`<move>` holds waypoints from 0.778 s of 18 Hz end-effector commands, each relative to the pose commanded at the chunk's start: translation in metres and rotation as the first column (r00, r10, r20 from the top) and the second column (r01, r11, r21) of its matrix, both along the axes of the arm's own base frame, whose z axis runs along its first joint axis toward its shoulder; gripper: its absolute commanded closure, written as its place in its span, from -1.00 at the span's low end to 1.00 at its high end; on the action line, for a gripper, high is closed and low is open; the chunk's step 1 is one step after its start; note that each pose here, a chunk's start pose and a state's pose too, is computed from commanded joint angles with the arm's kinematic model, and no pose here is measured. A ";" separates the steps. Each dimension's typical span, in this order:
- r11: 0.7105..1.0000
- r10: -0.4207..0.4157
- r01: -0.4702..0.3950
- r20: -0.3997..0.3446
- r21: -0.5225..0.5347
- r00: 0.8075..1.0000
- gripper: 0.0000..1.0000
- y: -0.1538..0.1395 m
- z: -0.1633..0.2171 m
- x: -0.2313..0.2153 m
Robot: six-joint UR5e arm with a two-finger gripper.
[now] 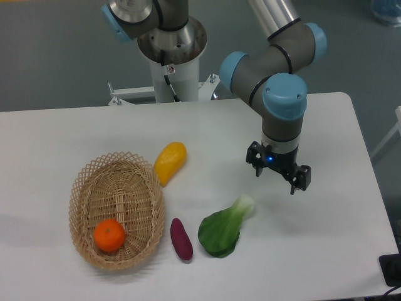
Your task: Pick up the orange from the basket
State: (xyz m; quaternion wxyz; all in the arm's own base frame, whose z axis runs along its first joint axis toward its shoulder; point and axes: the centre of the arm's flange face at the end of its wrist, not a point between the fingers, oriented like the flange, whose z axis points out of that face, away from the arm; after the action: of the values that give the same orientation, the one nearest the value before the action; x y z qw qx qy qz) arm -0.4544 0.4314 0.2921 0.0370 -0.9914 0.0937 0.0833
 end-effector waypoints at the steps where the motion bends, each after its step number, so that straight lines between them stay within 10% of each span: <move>1: 1.000 0.030 -0.030 0.002 0.007 1.000 -1.00 0.001 0.000 0.001; 14: 0.969 0.223 -0.227 0.046 0.097 0.974 -1.00 0.024 0.002 0.017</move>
State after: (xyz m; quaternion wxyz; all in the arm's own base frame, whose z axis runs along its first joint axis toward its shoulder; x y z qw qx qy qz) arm -0.4373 0.4555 0.2946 0.0792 -0.9938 -0.0244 0.0743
